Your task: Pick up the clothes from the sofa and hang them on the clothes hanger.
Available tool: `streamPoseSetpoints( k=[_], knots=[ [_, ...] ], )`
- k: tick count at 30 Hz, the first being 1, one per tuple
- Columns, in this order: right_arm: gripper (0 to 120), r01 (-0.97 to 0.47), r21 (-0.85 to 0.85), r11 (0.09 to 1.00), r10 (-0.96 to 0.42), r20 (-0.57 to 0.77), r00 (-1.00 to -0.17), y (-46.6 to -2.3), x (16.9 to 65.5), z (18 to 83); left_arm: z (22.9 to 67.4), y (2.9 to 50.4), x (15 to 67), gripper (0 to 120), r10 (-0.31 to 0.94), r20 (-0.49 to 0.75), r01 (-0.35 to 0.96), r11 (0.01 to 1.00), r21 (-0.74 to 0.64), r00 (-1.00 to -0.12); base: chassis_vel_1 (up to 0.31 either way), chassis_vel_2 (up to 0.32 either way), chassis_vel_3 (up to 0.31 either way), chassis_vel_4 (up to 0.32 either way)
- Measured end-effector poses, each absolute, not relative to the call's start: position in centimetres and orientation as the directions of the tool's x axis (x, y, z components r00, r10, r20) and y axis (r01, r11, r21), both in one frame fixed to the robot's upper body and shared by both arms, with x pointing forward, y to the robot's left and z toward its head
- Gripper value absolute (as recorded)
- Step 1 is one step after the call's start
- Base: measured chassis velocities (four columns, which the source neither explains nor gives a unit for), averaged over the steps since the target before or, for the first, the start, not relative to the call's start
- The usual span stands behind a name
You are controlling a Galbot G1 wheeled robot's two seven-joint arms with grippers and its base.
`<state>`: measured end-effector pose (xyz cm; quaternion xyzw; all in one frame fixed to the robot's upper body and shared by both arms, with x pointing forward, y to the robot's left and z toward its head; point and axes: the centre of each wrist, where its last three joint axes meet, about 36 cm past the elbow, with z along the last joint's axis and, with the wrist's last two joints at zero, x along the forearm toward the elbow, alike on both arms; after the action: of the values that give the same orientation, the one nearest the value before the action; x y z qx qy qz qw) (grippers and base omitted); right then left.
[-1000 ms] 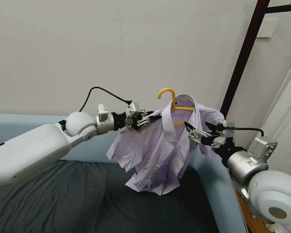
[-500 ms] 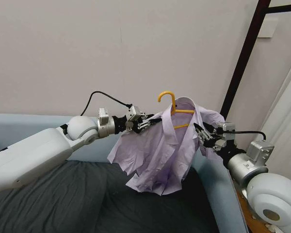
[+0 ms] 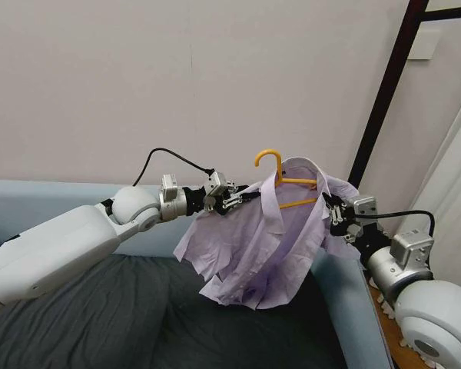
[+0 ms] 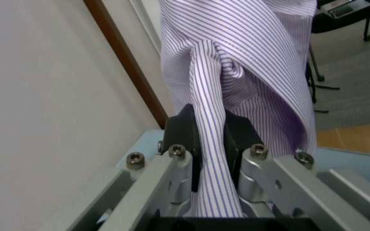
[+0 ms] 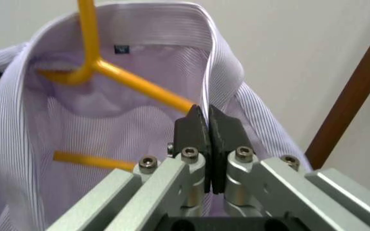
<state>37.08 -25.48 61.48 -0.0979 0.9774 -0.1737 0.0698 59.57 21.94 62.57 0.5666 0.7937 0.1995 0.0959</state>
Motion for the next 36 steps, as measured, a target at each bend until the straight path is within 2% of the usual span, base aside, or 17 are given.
streamPoseSetpoints(
  k=[12,18,26,30,34,36],
  knots=[
    [0,-0.209,-0.603,0.77,-0.339,-0.109,-0.935,-26.1,37.0,59.4,63.0,19.0,60.4,7,0.947,0.075,0.875,0.257,0.41,-0.313,0.0,0.0,0.0,0.0],
    [0,-0.247,-0.619,0.745,-0.376,-0.084,-0.923,-26.1,37.1,58.9,62.7,18.7,60.7,7,0.946,0.076,0.878,0.259,0.403,-0.314,0.0,0.0,0.0,0.0],
    [0,-0.271,-0.585,0.764,-0.373,-0.058,-0.926,-25.8,37.1,58.2,61.9,18.6,60.7,7,0.946,0.062,0.884,0.273,0.38,-0.319,0.0,0.0,0.0,0.0],
    [9,-0.297,-0.535,0.791,-0.372,-0.036,-0.927,-25.5,36.6,58.2,61.7,18.9,60.8,7,0.944,0.039,0.882,0.29,0.371,-0.327,0.0,0.0,0.0,0.0],
    [27,-0.359,-0.435,0.826,-0.408,-0.021,-0.913,-24.9,35.6,58.9,61.0,20.5,61.0,7,0.934,0.019,0.874,0.326,0.362,-0.356,0.0,0.0,0.0,0.0],
    [31,-0.372,-0.419,0.828,-0.418,-0.021,-0.908,-24.8,35.3,59.0,60.7,20.8,60.9,7,0.932,0.018,0.873,0.331,0.358,-0.361,0.0,0.0,0.0,0.0]
  ],
)
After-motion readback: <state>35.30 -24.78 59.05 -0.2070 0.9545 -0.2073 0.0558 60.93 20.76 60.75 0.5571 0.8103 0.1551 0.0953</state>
